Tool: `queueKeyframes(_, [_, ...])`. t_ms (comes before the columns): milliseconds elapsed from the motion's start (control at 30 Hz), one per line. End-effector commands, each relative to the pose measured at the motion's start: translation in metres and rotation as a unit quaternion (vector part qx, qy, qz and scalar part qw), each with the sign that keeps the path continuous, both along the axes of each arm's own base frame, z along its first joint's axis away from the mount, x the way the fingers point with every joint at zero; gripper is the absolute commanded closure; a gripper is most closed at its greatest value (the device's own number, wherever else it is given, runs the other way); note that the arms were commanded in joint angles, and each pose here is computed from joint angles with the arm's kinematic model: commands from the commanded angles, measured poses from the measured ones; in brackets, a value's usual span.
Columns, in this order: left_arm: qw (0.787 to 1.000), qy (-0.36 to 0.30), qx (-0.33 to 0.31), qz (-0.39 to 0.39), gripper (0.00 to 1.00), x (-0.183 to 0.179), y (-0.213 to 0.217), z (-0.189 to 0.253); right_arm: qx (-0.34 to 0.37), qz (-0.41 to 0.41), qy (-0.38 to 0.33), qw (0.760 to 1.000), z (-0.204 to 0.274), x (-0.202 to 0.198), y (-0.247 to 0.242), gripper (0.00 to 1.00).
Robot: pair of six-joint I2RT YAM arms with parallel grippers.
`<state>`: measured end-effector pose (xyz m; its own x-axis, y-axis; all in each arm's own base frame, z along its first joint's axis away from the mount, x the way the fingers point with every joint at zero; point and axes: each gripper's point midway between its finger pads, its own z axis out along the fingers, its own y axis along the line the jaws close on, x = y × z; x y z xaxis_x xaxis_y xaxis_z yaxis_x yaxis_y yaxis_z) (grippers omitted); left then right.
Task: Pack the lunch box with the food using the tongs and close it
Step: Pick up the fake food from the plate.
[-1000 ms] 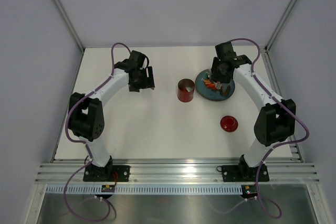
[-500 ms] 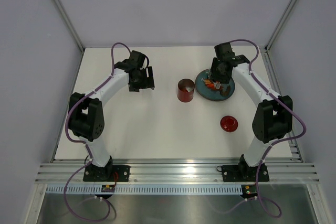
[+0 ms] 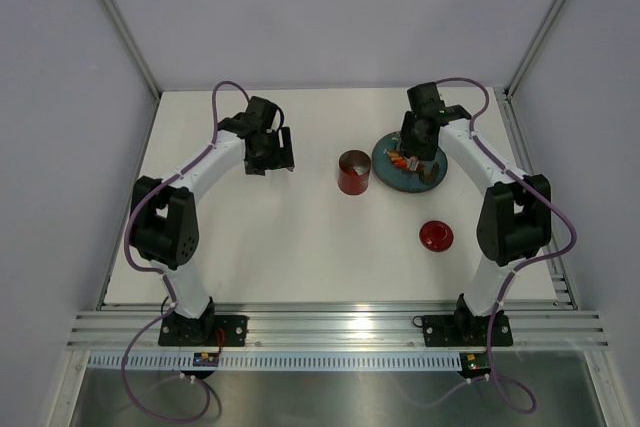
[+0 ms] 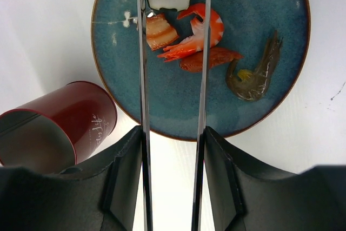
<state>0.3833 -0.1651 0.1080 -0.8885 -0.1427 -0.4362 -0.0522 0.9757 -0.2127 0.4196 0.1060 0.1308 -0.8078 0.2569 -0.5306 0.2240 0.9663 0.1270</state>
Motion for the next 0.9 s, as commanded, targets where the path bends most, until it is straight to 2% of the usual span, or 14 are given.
queueKeyframes(0, [1.0, -0.024, 0.005, -0.003, 0.23, 0.011, 0.0, 0.012, 0.018, -0.005, -0.024, 1.0, 0.008, 0.015, 0.004, 0.46])
queueKeyframes(200, [1.0, -0.024, 0.007, -0.004, 0.23, 0.011, 0.001, 0.011, 0.026, 0.0, -0.02, 0.999, 0.001, 0.018, 0.009, 0.47])
queueKeyframes(400, [1.0, -0.024, 0.007, -0.003, 0.23, 0.01, 0.002, 0.012, 0.037, 0.003, -0.027, 0.999, 0.01, 0.016, 0.012, 0.58])
queueKeyframes(467, [1.0, -0.024, 0.007, -0.003, 0.23, 0.009, 0.002, 0.011, 0.039, 0.003, -0.028, 0.999, 0.013, 0.014, 0.012, 0.56])
queueKeyframes(500, [1.0, -0.025, 0.006, -0.002, 0.23, 0.01, 0.002, 0.012, 0.039, 0.002, -0.03, 0.999, 0.016, 0.013, 0.011, 0.5])
queueKeyframes(600, [1.0, -0.025, 0.005, -0.002, 0.23, 0.009, 0.002, 0.013, 0.036, 0.0, -0.028, 0.999, 0.015, 0.009, 0.009, 0.45])
queueKeyframes(867, [1.0, -0.028, 0.003, -0.001, 0.23, 0.006, 0.003, 0.014, 0.042, -0.005, -0.012, 0.999, 0.0, 0.0, 0.01, 0.45])
